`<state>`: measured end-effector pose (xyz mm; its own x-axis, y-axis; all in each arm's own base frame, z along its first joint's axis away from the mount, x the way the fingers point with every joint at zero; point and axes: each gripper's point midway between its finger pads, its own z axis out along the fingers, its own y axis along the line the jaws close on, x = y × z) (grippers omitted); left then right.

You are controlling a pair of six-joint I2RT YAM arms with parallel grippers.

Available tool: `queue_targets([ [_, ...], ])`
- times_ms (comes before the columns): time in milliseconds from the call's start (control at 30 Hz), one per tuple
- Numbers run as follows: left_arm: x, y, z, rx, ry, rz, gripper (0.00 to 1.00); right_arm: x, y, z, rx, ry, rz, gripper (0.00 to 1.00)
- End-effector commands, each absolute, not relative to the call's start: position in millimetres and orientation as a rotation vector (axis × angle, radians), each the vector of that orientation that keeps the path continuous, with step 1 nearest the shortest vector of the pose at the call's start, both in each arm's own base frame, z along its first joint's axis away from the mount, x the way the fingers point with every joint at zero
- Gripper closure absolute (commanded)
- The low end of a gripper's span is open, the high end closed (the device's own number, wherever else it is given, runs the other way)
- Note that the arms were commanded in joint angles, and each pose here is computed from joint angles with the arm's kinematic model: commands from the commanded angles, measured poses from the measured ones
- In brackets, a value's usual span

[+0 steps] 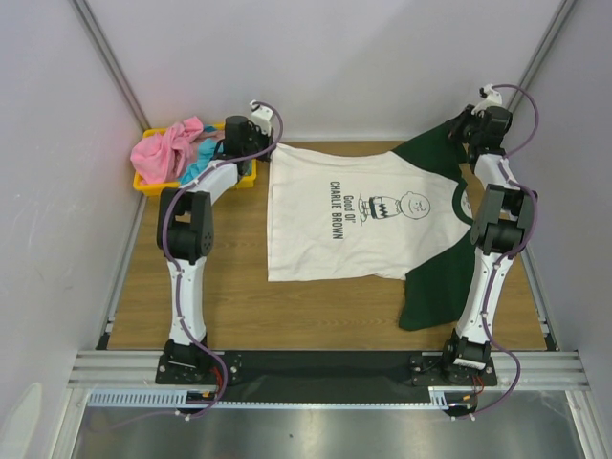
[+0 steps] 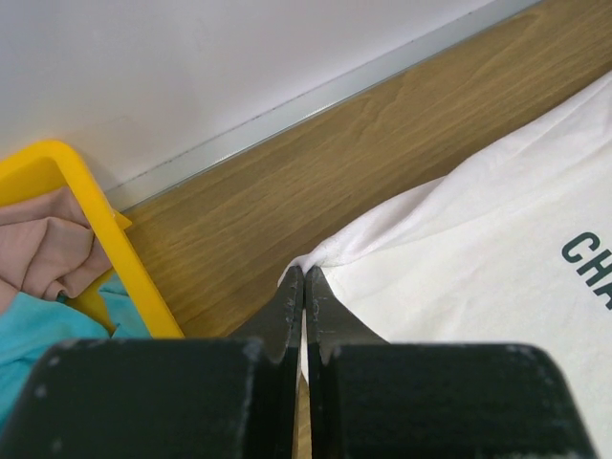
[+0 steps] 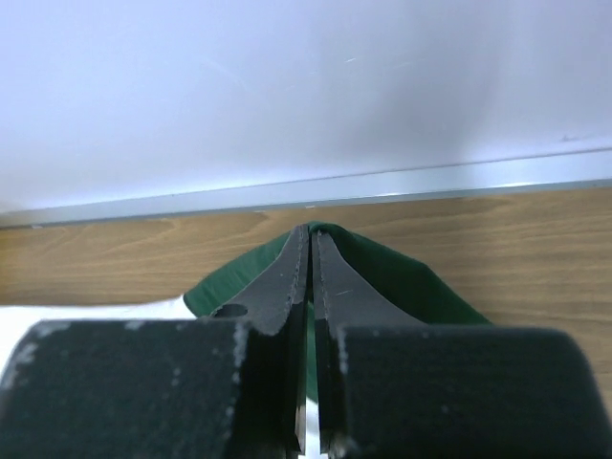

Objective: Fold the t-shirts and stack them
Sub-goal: Fold the tshirt

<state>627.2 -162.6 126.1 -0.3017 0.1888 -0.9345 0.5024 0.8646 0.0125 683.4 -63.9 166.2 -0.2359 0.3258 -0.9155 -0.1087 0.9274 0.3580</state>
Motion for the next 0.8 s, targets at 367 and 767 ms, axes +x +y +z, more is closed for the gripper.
queue_targets([
  [367,650.7,-154.2,134.6,0.541,1.850,-0.316,1.00,691.1,-75.0,203.1,0.099,1.660,0.331,1.00],
  [767,650.4,-155.6,125.7,0.531,1.910,-0.347,1.00,688.3,-65.8,221.8,0.043,1.643,0.347,1.00],
])
